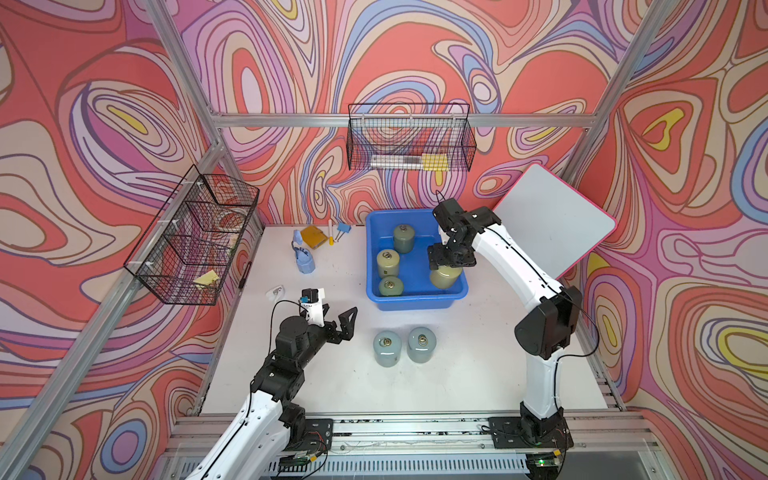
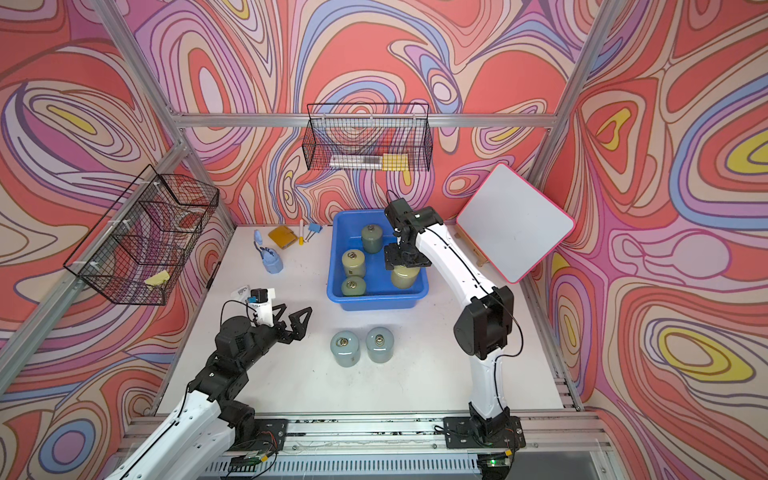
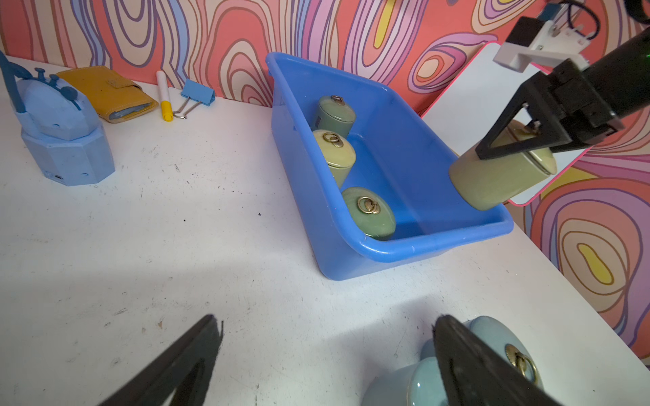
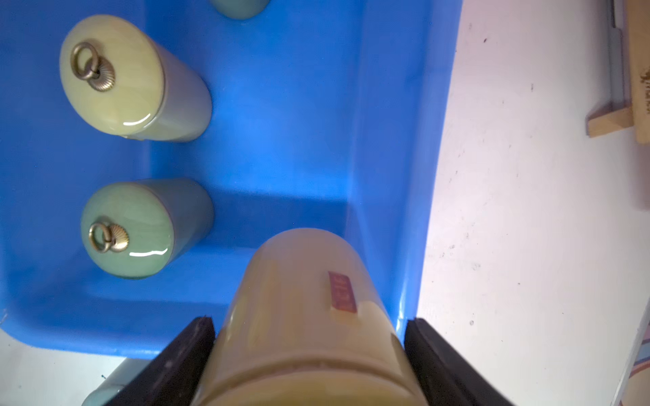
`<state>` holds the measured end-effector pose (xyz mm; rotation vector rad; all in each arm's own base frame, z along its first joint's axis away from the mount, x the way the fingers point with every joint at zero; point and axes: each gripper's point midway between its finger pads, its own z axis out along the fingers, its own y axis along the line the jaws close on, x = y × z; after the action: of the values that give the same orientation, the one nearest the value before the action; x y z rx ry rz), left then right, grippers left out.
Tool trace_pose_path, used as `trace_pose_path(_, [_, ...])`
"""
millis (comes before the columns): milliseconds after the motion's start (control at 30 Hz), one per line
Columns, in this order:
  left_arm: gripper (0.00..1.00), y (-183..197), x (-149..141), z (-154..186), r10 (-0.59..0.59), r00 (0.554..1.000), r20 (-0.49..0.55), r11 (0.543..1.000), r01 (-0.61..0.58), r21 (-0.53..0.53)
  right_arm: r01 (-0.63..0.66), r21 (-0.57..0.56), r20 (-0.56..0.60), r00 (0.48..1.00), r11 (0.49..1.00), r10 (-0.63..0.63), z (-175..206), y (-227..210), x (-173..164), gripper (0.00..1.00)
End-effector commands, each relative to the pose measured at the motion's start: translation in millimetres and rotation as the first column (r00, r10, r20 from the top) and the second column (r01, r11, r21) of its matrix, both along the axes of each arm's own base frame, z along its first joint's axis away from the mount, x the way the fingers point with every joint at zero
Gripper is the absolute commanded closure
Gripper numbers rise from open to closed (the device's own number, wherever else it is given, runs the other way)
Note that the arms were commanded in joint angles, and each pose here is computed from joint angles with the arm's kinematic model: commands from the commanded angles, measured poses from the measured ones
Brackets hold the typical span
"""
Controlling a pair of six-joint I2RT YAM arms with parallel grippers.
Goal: Take the tea canister out of the basket
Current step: Pick up the tea canister from the basket, then place the tea canister at the center of the board.
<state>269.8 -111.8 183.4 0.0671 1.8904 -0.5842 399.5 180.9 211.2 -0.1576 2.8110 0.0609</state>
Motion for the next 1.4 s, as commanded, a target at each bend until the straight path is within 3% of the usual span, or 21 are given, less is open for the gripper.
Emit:
trace_pose_path(0, [0.01,0,0,0,-0.002,1.000,0.019,1.000,0.002,0.007,0.026,0.036,0.056,0.998,0.999,-0.028,36,-12,-21,0.40])
trace_pose_path(300, [0.01,0,-1,2,-0.002,1.000,0.027,1.000,0.002,-0.002,0.074,0.068,0.010,0.997,0.995,-0.075,27,-35,-80,0.40])
trace_pose_path(633, [0.01,0,0,10,0.006,1.000,0.004,1.000,-0.006,-0.011,0.092,0.098,-0.089,0.993,0.991,-0.083,-42,-34,-132,0.40])
trace_pose_path(1033, [0.01,-17,11,63,-0.045,0.989,-0.144,0.997,0.036,-0.066,0.113,0.034,-0.059,0.992,0.993,-0.111,-90,-33,-141,0.40])
trace_pose_path(1367, [0.01,-25,14,70,-0.054,0.964,-0.262,0.998,0.048,-0.031,0.120,-0.014,-0.069,0.990,0.993,-0.121,-119,-36,-144,0.39])
